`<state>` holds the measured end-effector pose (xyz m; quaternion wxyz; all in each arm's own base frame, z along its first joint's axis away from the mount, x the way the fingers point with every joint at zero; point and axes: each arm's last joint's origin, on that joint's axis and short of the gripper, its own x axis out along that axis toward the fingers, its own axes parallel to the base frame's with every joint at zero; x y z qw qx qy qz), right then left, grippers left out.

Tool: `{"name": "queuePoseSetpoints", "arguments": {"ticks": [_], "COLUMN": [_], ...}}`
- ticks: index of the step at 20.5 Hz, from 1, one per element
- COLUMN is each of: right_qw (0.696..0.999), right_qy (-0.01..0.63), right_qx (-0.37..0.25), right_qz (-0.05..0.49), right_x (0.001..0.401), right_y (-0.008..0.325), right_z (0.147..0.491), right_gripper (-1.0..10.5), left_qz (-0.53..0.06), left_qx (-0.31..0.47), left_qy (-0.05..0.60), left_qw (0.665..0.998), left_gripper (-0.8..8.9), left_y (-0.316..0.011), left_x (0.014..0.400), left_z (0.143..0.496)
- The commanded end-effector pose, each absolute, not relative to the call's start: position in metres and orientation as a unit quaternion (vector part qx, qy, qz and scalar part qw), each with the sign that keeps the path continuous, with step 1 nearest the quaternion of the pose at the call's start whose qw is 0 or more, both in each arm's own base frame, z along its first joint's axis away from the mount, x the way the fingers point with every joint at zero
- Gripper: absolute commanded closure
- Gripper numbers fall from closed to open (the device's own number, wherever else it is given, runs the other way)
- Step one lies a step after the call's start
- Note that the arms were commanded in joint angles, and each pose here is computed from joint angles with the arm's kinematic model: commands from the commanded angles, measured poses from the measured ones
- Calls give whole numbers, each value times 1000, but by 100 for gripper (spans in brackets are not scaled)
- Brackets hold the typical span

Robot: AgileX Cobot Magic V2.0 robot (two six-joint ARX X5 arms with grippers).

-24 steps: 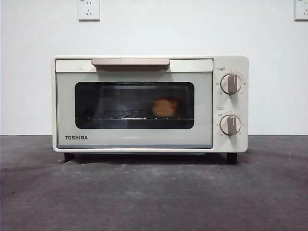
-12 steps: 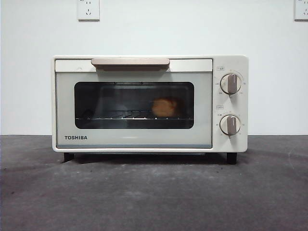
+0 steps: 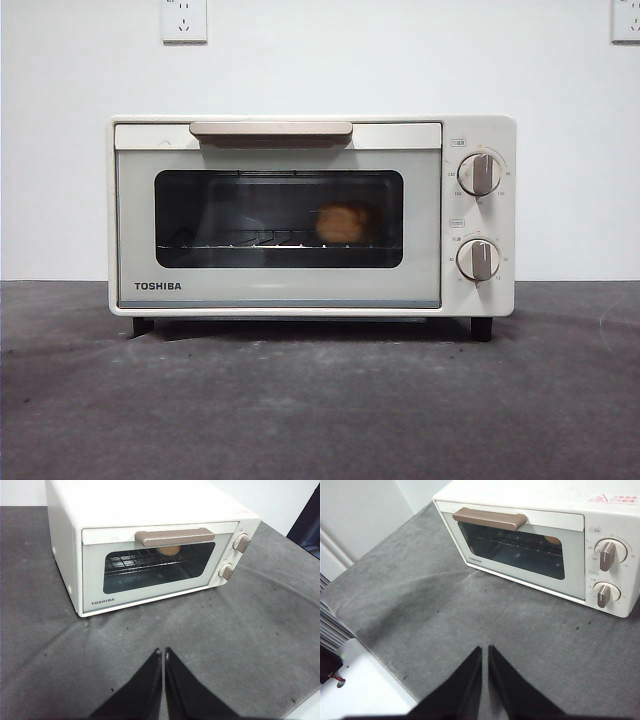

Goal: The left arm flap open the oven, the right arm pick bread and place it into oven, the left arm flap close the oven

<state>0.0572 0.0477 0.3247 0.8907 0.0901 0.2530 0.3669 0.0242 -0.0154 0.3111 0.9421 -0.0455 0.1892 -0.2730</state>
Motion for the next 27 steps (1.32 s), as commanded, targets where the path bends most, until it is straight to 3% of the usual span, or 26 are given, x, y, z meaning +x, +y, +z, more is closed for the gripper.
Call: {"name": "queuePoseSetpoints", "arguments": {"ticks": [1,10,15,22,27], "right_qw": [891,891,891,891,891], "right_qy": [242,242,242,242,242], "right_qx": [86,86,86,86,86], "right_qz": [374,374,374,374,374], "right_x": [56,56,56,56,56], "right_y": [48,48,48,48,48], "right_z": [329,329,329,329,329], "right_gripper": [929,929,929,929,929], "left_qz": [-273,-274,-270,-259,-159], "left_qx": [-38,-36,-27,-69,-107], "left_qy": [181,177,131,71,61], "left_qw": [944,945,953,961,980], "left_gripper": [797,797,797,797,797], "left_y": [-15,-15,-16,-16,-11], "left_x": [24,24,44,86,97], "left_z": [313,313,303,246,200]}}
